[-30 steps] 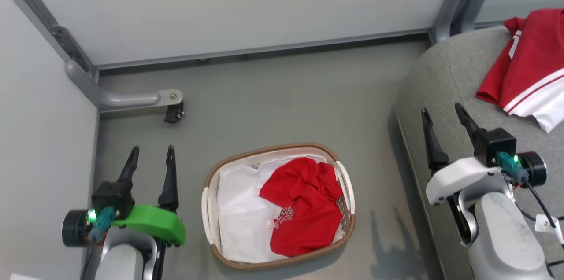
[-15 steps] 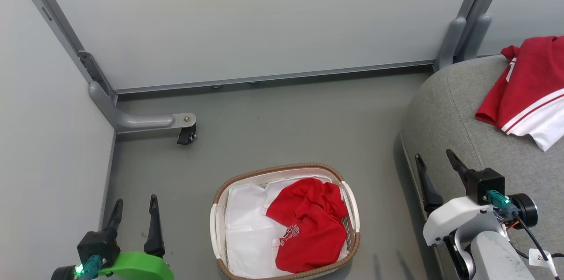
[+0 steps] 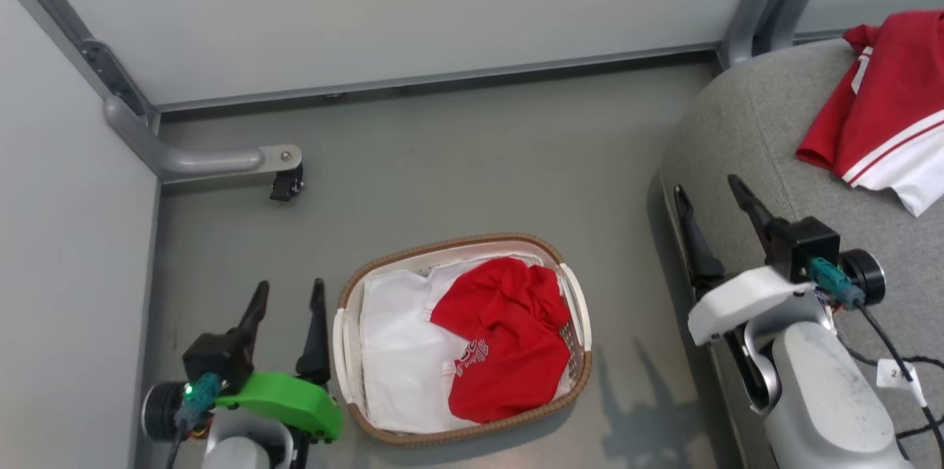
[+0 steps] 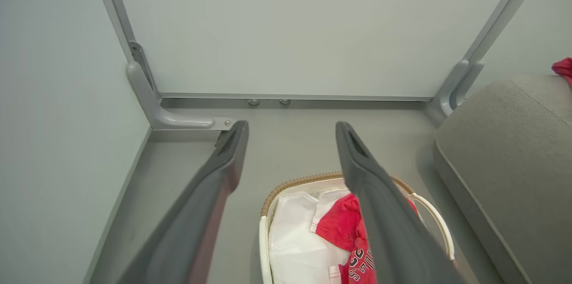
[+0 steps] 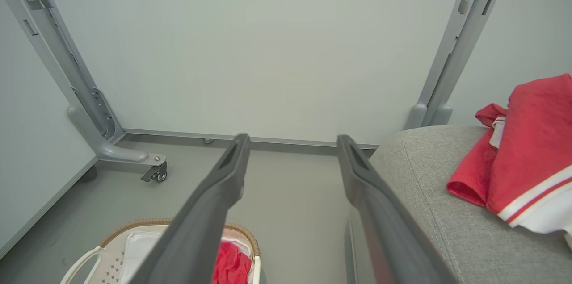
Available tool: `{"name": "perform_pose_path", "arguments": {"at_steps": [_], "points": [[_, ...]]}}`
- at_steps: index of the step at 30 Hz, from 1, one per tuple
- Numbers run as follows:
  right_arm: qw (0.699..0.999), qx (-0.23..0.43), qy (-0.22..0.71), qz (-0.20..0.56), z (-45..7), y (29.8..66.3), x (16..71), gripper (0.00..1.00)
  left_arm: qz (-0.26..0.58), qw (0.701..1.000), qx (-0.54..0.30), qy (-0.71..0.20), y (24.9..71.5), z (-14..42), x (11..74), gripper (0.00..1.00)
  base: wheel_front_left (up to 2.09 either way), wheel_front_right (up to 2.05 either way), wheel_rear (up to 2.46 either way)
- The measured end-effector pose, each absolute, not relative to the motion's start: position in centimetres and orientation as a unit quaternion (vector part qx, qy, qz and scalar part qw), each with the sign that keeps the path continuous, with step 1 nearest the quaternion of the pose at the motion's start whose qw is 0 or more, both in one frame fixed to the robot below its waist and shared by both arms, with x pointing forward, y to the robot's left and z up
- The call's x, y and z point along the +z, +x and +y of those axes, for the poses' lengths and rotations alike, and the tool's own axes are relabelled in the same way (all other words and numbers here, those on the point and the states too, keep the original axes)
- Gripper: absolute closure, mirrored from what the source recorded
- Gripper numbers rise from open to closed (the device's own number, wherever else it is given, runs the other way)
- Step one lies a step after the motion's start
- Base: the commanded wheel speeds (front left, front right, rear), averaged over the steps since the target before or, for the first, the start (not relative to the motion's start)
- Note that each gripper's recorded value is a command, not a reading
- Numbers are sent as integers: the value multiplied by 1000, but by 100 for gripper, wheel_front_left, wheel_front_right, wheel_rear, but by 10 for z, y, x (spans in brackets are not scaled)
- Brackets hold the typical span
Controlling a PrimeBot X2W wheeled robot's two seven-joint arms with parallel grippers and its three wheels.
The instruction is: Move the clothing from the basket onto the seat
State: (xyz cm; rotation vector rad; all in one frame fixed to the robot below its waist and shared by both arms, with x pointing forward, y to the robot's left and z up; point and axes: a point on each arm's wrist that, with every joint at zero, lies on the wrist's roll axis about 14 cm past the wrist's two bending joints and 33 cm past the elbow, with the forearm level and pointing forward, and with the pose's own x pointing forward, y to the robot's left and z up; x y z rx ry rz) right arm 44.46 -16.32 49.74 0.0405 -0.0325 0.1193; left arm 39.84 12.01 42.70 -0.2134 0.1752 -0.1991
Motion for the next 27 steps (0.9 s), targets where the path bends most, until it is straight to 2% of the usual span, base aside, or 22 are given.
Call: {"name": "perform_pose_path", "arguments": {"at_steps": [15,27], "points": [[996,63,36,-46,-168,502,501,0,182,947,-237,-113,453,39,358,0,0,0,0],[997,60,42,-23,-177,525,465,0,267,905,-311,-113,465,-6,280,0,0,0,0]]}}
